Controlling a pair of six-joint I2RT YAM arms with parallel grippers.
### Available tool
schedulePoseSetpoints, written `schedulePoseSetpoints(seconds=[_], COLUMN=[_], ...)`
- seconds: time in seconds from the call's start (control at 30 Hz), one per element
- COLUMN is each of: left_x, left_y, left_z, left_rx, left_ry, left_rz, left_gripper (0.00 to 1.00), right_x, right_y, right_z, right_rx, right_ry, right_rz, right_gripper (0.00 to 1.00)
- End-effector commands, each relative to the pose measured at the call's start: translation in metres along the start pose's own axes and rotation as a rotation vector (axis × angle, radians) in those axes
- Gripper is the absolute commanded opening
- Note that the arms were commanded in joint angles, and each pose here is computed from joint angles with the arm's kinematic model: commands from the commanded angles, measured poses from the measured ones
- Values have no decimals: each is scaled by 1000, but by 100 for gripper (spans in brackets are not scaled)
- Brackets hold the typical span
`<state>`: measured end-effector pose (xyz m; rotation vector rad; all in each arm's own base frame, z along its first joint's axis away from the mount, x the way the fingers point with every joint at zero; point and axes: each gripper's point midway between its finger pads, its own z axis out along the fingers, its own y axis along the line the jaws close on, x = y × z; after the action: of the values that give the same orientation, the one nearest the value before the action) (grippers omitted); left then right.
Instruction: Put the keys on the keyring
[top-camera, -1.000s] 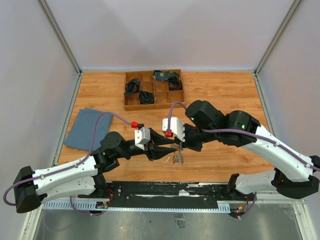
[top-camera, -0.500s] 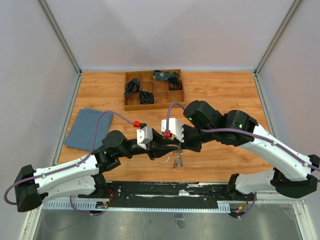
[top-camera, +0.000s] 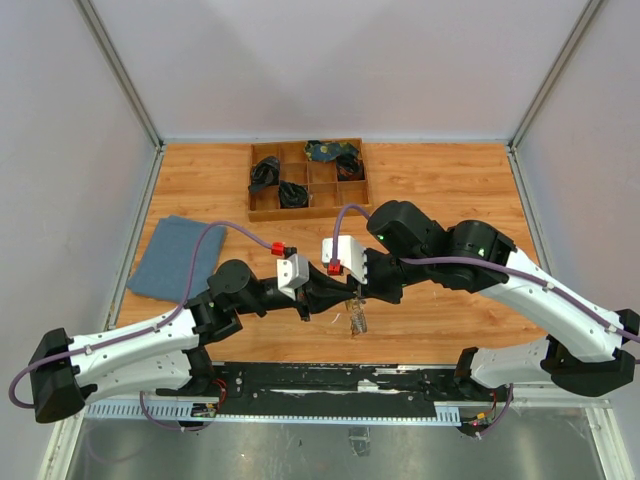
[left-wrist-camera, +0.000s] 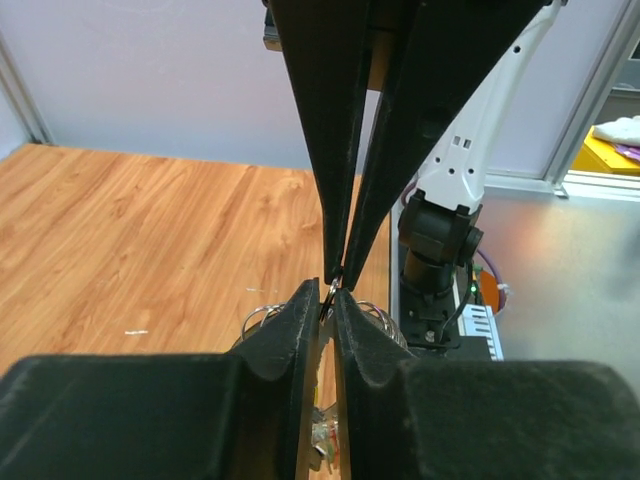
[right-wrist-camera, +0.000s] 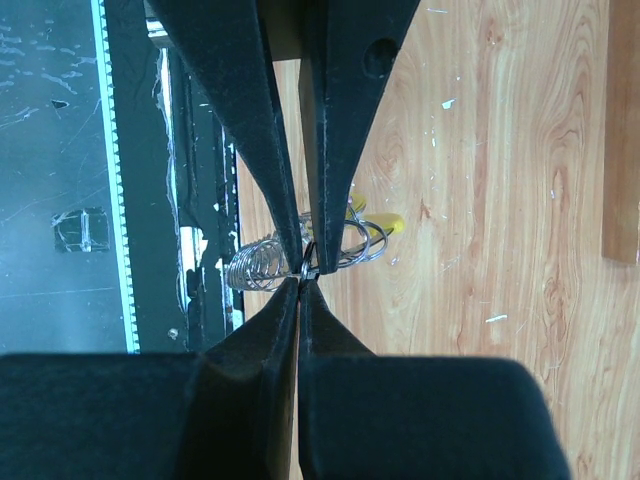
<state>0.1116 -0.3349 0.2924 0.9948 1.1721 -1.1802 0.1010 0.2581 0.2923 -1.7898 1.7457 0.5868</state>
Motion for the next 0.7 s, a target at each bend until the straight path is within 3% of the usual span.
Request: schedulePoseSetpoints(seconds=[0.0, 0.1, 0.17, 0.37, 0.67], left_x=[-18, -19, -21, -34, -43], left_y=[-6, -7, -7, -9, -14], left_z=[5, 4, 3, -10, -36], left_rx=[28, 32, 33, 12, -11], left_ry=[-37, -39, -51, -137, -279], left_rz=[26, 29, 32, 35, -5], left_gripper=[10, 1, 1, 0, 1], right_x=[-17, -17, -19, -25, -40], right_y=[1, 1, -1, -10, -14], right_z=[-11, -11, -12, -23, -42], right_rx=[15, 17, 31, 119, 224], right_ry=[-75, -82, -94, -183, -421], right_rz=[-13, -10, -10, -22, -17], right_gripper=[0, 0, 1, 18, 24])
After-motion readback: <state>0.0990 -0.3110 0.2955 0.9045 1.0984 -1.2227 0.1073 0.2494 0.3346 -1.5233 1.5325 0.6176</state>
